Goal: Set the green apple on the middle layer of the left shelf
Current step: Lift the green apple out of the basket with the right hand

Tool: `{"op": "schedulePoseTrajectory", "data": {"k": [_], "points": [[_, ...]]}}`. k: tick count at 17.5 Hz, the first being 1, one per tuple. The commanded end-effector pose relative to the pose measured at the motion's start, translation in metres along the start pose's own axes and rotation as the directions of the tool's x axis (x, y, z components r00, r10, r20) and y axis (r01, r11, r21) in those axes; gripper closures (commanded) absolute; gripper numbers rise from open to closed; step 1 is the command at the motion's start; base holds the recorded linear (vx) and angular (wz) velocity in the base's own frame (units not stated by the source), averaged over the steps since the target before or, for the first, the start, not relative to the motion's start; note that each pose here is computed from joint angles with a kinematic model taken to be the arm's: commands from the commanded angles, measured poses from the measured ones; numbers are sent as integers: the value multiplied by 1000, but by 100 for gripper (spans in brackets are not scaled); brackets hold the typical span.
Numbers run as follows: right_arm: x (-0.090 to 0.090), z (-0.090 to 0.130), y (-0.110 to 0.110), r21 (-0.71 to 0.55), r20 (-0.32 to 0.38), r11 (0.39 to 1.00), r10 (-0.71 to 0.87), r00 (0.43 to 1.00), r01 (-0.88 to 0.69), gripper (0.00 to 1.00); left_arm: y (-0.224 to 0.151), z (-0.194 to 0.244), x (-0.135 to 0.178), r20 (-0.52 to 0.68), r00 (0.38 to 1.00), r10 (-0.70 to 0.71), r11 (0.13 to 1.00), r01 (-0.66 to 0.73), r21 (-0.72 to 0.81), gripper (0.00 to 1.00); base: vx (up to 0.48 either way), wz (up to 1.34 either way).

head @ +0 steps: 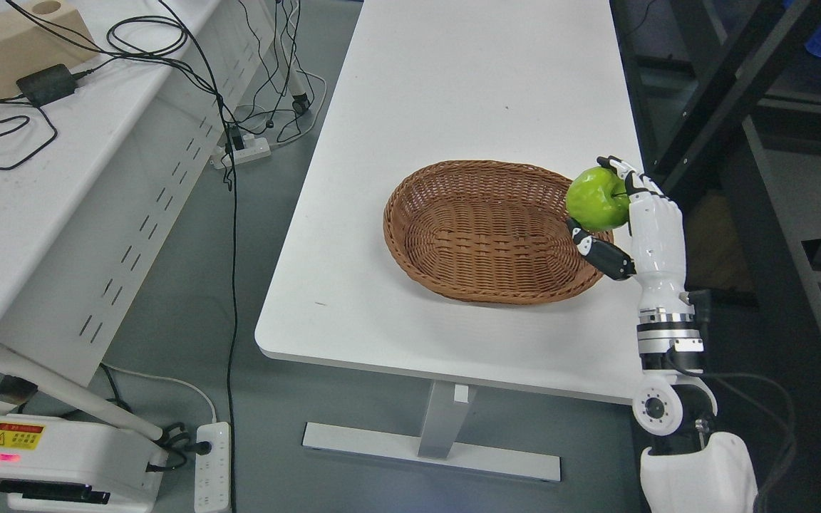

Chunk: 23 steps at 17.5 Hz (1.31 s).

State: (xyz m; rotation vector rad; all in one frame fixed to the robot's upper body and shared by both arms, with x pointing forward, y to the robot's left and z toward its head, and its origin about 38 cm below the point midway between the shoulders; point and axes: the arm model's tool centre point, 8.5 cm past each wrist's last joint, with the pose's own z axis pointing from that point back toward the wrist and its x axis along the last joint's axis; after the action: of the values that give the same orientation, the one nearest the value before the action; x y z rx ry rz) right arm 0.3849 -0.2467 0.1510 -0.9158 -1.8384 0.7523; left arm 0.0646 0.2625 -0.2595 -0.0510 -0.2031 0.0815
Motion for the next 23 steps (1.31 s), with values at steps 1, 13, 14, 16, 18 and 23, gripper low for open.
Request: {"op": "schedulePoseTrajectory", "data": {"k": [1, 13, 14, 16, 18, 23], "points": [[6, 4, -18, -70, -8, 997, -16, 1000, 15, 100, 11, 1, 1, 2, 1000, -3, 1000, 3, 17, 0, 0, 0], [7, 14, -7, -45, -23, 998, -39, 999, 38, 100, 11, 1, 1, 2, 1000, -3, 1000, 3, 17, 0, 0, 0], [8, 14, -7, -45, -20, 998, -39, 999, 39, 100, 11, 1, 1, 1, 1000, -3, 1000, 3, 17, 0, 0, 0], [8, 15, -7, -43, -18, 998, -40, 999, 40, 100, 11, 1, 1, 1, 1000, -3, 1000, 3, 17, 0, 0, 0], [8, 15, -6, -42, -17, 998, -41, 999, 40, 100, 11, 1, 1, 2, 1000, -3, 1000, 3, 17, 0, -17, 1], [11, 15, -3, -38, -11, 998, -48, 999, 48, 100, 11, 1, 1, 2, 1000, -3, 1000, 3, 17, 0, -49, 0]]}}
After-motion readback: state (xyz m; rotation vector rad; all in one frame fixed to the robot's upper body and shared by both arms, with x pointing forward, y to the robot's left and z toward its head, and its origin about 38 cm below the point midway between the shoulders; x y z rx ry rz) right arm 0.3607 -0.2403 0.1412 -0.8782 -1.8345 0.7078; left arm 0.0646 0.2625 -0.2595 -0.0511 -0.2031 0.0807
